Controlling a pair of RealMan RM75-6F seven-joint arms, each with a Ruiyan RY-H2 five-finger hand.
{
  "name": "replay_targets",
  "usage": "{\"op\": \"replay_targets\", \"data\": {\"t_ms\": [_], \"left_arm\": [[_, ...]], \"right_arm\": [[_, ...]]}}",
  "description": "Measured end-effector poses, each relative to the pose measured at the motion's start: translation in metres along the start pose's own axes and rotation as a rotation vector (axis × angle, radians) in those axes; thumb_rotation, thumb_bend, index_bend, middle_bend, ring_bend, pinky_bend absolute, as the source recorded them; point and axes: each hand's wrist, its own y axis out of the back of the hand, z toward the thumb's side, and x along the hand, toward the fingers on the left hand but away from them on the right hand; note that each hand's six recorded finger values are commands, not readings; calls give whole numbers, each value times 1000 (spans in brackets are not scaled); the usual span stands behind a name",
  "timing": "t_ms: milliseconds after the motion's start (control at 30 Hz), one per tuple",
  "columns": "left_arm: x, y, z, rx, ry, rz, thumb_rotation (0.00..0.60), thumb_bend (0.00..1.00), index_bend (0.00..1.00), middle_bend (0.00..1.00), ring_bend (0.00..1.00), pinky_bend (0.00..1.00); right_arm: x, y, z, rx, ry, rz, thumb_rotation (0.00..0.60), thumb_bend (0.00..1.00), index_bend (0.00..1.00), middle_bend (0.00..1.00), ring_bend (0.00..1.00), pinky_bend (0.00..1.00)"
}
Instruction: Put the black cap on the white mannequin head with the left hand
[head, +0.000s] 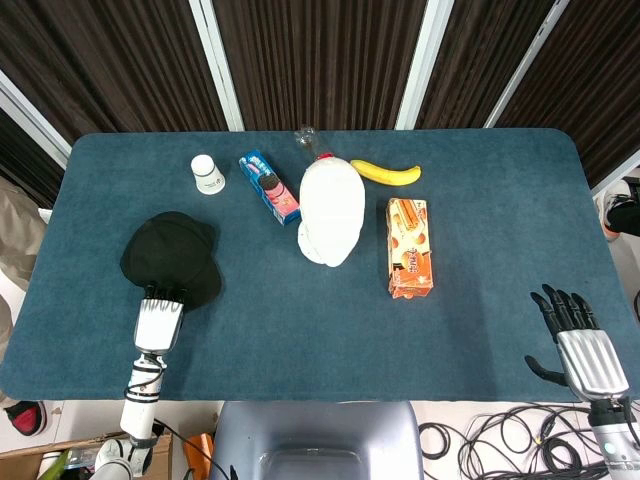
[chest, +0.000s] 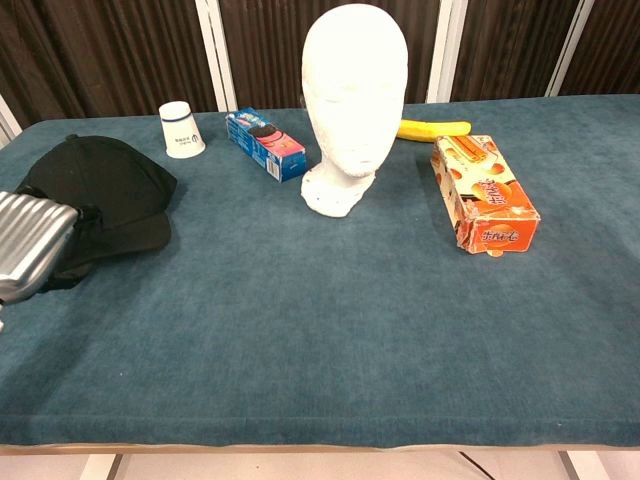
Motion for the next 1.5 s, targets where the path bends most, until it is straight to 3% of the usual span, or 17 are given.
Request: {"op": "replay_targets", "data": {"t_ms": [567,900,1267,1500], "left_arm": [[29,72,-60,12,24,336,600,592,724,745,621,385],[59,121,-77,75,0,536,600,603,727,751,630,384],[124,193,-40,43,-53,767,600,603,729,761,634,384],[161,230,3,35,-91,814,600,603,729,762,636,383]], "right_arm": [[0,-3,3,9,8,10,600,149,0,0,0,83],[-1,-4,3,13,3,15,600,149,0,0,0,88],[-3,-3,1,-1,-6,15,600,149,0,0,0,92],[-10,-3,4,-18,8,28,600,149,0,0,0,94]]}}
